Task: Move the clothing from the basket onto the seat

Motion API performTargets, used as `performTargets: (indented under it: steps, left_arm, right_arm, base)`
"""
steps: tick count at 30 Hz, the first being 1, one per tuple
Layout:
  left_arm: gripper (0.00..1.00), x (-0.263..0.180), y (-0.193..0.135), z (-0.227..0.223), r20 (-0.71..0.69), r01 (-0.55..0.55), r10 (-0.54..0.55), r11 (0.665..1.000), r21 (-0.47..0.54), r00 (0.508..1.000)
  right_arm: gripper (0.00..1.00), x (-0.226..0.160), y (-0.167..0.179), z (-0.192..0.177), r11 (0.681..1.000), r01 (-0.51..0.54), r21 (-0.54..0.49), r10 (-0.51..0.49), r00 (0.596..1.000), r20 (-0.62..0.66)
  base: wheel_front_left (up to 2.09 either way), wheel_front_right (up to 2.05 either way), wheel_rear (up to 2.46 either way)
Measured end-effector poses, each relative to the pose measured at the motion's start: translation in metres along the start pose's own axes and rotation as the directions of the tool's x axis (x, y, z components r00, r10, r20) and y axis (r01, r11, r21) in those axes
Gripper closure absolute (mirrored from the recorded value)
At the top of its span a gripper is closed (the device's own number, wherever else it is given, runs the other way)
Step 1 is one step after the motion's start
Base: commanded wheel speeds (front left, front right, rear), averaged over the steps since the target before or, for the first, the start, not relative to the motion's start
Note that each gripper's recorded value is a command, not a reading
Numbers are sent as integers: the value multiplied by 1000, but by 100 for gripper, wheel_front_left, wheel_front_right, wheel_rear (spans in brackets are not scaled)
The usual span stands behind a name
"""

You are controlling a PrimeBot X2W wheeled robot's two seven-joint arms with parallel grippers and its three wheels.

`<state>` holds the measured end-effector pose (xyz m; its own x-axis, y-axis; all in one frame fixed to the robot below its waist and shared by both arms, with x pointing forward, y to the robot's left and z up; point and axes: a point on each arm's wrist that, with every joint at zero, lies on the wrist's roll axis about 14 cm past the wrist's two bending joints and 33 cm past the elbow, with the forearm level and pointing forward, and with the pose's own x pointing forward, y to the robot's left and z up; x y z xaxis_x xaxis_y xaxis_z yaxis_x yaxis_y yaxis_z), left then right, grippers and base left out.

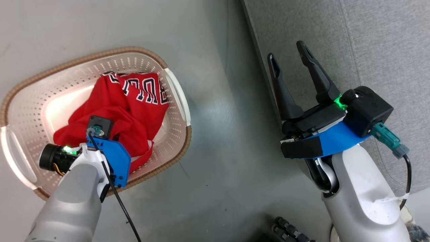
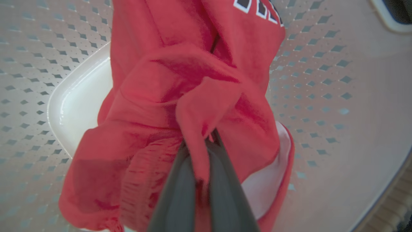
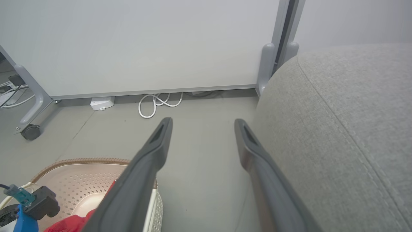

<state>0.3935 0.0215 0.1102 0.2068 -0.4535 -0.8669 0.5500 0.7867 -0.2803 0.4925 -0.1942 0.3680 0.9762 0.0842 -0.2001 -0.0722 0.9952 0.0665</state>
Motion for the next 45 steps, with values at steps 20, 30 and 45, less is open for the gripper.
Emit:
performTargets:
  steps: [20, 30, 45]
  left_arm:
    - [100, -117, -60, 92, 360, -41, 9, 996, 80, 933]
    - [100, -198, -93, 148, 582, -98, -19, 981, 168, 813]
    - [100, -304, -162, 207, 778, -104, -163, 954, 281, 606]
  right_arm:
    - [0, -60, 20, 65, 1000, -10, -23, 12, 996, 91]
    - [0, -95, 50, 93, 997, -66, -38, 71, 989, 133]
    - [0, -129, 100, 117, 980, -191, -62, 199, 963, 179]
  base:
    - [0, 0, 0]
    - [0, 0, 0]
    - [0, 0, 0]
